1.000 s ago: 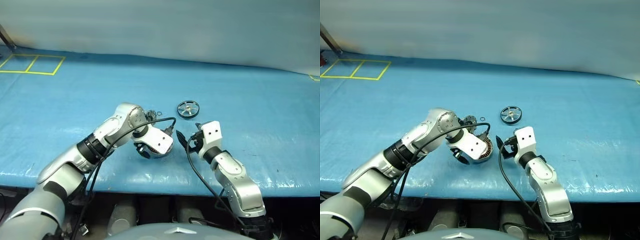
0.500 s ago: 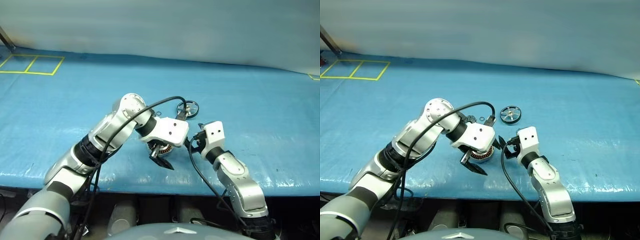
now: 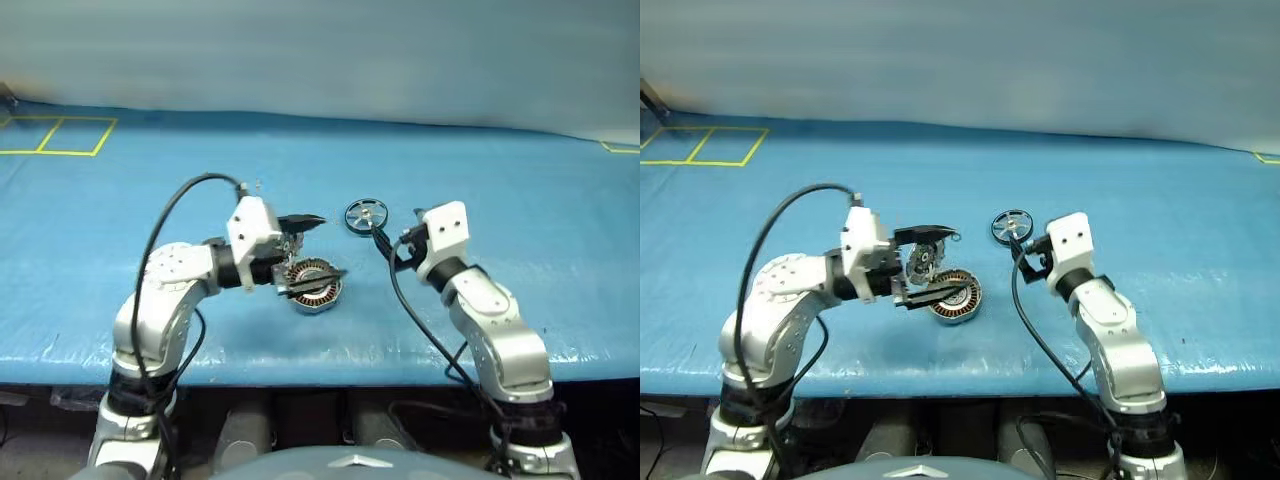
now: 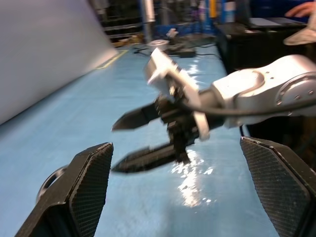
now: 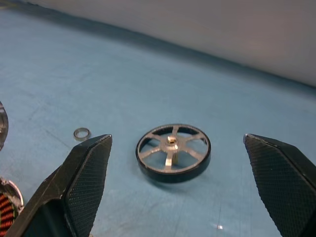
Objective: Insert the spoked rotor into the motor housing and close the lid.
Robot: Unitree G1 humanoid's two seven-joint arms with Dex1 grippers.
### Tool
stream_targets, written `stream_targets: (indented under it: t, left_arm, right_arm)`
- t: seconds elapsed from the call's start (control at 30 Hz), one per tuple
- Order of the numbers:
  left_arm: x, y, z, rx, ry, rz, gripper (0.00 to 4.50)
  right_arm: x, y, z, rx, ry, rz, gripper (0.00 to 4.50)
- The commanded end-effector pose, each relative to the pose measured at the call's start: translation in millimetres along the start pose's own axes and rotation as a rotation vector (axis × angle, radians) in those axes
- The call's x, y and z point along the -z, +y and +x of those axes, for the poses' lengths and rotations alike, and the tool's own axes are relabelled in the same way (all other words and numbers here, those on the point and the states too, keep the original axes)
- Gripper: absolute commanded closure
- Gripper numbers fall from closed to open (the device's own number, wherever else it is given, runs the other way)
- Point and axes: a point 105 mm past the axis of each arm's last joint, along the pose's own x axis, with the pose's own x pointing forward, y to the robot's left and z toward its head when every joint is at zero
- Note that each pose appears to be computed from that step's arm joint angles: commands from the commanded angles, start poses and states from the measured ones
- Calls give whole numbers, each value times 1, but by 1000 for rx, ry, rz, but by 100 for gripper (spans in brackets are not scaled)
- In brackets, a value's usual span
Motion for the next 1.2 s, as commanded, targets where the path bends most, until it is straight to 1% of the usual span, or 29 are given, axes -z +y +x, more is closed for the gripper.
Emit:
stream_targets:
  t: [0.03,0.1,0.2,0.3,0.37,0.57,0.7,0.9,1.0,1.2]
  left_arm:
    - [-9,-4,-17,-96,-51,64,3]
    - [5,-6,-30,-180,-11,62,3]
    - [20,-1,-50,-336,0,39,3]
    - [33,5,-69,-494,-3,32,3]
    - [40,3,-75,-539,-14,17,3]
    - [55,-6,-81,-578,-16,16,3]
    - [66,-15,-79,-568,7,17,3]
    - [87,-24,-77,-562,48,-4,3]
    - [92,-25,-76,-590,19,-35,3]
    - [103,-30,-70,-569,28,-68,3]
  right_arm:
    - [-14,4,16,-45,-13,-38,0]
    - [-22,10,31,-101,-15,-73,0]
    - [-28,21,53,-187,-3,-100,0]
    - [-19,32,77,-264,49,-126,0]
    - [-13,37,89,-298,79,-138,0]
    - [-4,53,111,-401,118,-98,0]
    - [10,63,120,-435,154,-71,0]
    - [25,75,126,-438,180,-33,0]
    - [30,81,127,-438,182,-19,0]
    - [36,90,128,-430,195,-5,0]
